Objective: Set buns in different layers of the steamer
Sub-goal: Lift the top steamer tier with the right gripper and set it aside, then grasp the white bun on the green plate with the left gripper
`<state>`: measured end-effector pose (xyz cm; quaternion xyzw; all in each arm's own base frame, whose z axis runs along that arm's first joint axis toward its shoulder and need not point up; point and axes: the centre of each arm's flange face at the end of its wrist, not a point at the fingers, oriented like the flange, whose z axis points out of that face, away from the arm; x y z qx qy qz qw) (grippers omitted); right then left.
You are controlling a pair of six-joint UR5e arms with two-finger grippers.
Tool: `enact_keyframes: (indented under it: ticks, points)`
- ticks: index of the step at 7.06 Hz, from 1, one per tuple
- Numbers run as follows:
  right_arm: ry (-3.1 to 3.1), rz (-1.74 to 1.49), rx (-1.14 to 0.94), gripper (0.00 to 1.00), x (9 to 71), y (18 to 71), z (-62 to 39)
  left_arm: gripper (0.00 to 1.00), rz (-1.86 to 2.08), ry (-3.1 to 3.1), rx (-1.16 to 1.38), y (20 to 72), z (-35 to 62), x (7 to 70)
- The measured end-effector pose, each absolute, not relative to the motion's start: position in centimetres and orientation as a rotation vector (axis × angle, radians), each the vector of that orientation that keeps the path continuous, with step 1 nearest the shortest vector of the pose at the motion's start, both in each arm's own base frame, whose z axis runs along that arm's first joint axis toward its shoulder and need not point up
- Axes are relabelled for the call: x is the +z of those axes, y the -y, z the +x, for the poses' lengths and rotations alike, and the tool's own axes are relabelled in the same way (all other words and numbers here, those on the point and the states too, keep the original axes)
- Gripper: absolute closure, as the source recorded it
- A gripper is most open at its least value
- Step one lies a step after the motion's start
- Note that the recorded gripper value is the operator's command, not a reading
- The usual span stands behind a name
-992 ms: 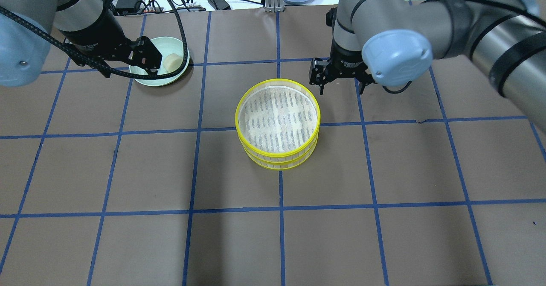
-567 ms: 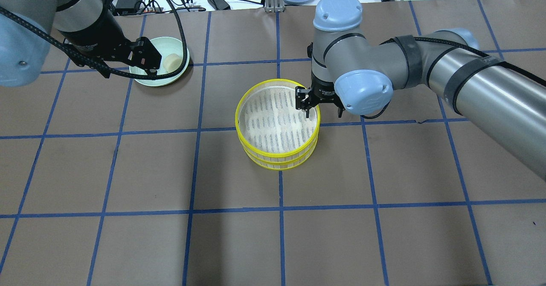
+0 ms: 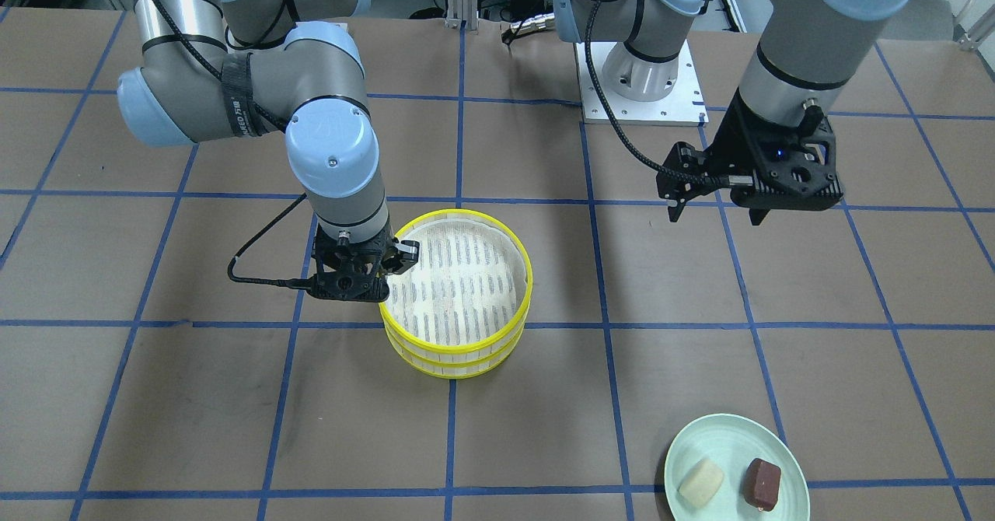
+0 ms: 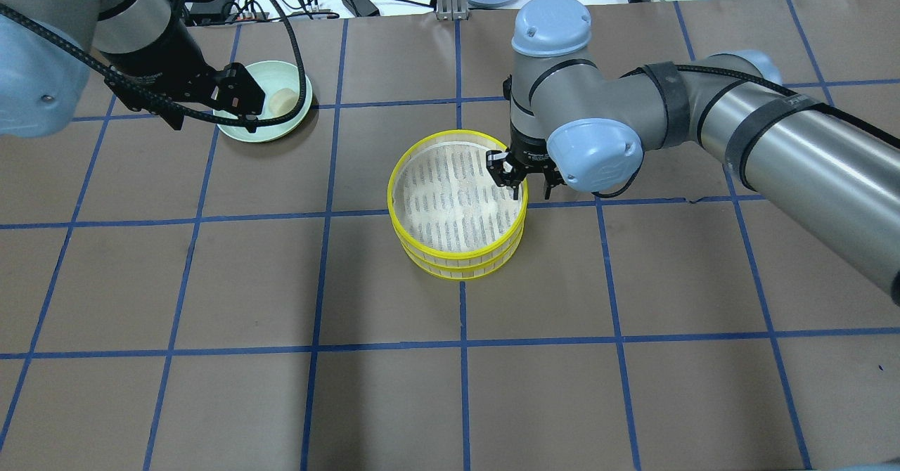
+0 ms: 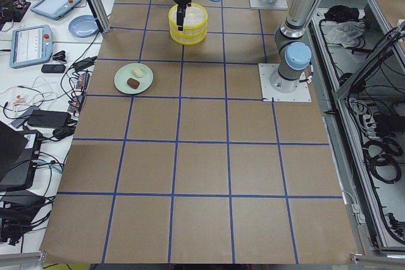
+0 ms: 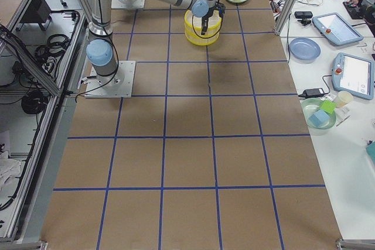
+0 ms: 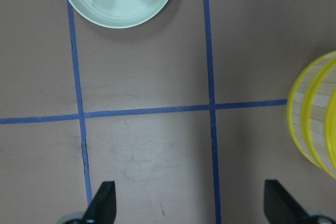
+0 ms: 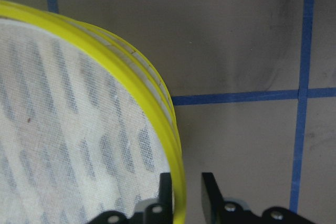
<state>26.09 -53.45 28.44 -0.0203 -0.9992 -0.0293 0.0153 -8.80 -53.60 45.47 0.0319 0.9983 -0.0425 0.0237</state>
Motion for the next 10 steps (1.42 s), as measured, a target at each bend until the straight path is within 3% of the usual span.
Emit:
enact_keyframes:
  ticks: [3, 6, 10]
  points:
    - [3.108, -0.093, -0.056, 1.00, 32.6, 55.0, 25.0, 0.00, 0.103, -3.060, -0.304, 60.2, -6.2, 40.3]
    - [3.041, -0.014, -0.177, 1.00, 37.4, 56.8, 14.9, 0.00, 0.099, -3.030, -0.481, 67.8, -4.5, 32.8]
    - [3.041, 0.027, -0.230, 1.00, 39.4, 56.9, 6.5, 0.00, 0.662, -2.943, -0.620, 73.6, -3.9, 23.9]
